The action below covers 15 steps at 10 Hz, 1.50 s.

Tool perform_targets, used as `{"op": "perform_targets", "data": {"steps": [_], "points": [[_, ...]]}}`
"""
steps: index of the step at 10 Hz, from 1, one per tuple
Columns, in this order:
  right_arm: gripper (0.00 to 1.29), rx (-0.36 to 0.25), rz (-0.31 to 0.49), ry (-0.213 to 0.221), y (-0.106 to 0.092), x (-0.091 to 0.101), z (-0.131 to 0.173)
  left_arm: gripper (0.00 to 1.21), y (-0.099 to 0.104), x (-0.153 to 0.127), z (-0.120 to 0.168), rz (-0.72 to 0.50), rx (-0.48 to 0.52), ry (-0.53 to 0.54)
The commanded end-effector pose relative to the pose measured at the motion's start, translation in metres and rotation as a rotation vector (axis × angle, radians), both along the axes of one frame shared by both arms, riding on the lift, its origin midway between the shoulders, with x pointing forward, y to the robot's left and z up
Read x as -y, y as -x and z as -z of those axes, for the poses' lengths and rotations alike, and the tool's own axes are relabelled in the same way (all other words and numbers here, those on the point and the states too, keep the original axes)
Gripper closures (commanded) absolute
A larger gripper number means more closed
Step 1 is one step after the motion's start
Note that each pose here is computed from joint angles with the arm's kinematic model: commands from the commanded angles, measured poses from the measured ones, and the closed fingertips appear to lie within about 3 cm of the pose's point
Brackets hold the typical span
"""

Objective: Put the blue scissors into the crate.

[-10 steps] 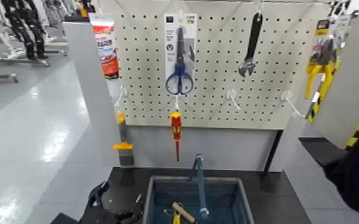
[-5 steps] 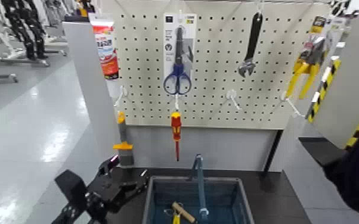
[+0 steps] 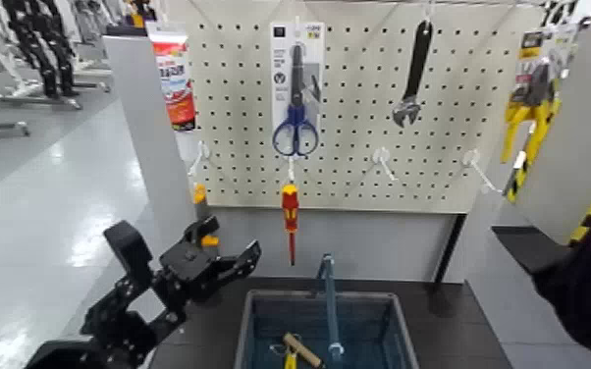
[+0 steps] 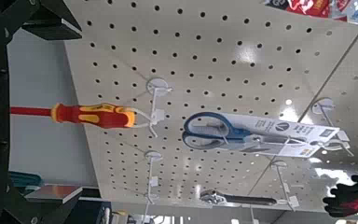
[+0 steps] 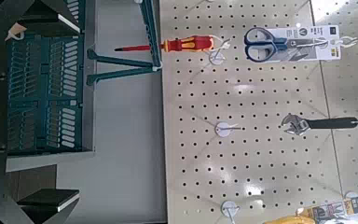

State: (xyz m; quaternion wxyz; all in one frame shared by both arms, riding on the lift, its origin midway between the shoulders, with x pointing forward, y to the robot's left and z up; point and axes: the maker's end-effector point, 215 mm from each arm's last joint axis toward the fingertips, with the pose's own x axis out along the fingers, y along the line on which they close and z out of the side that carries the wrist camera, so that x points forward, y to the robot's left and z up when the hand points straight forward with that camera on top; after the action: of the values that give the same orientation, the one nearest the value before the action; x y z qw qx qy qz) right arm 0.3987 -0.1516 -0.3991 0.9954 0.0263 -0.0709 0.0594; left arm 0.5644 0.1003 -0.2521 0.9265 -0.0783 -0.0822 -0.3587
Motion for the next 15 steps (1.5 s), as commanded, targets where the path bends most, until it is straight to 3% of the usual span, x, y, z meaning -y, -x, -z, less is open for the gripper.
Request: {"op": "perform_targets", "data": {"steps": [1,15], "points": [[0.09,0.005,-0.004,-0.001,-0.001,-0.001,-0.002,0.13,-0.009,0.013,-0.030,0.046,0.045,0.008],[0.09,0.014,-0.022,0.003,-0.005,-0.007,-0.006,0.14,-0.072,0.070,-0.179,0.231,0.315,-0.094]]}}
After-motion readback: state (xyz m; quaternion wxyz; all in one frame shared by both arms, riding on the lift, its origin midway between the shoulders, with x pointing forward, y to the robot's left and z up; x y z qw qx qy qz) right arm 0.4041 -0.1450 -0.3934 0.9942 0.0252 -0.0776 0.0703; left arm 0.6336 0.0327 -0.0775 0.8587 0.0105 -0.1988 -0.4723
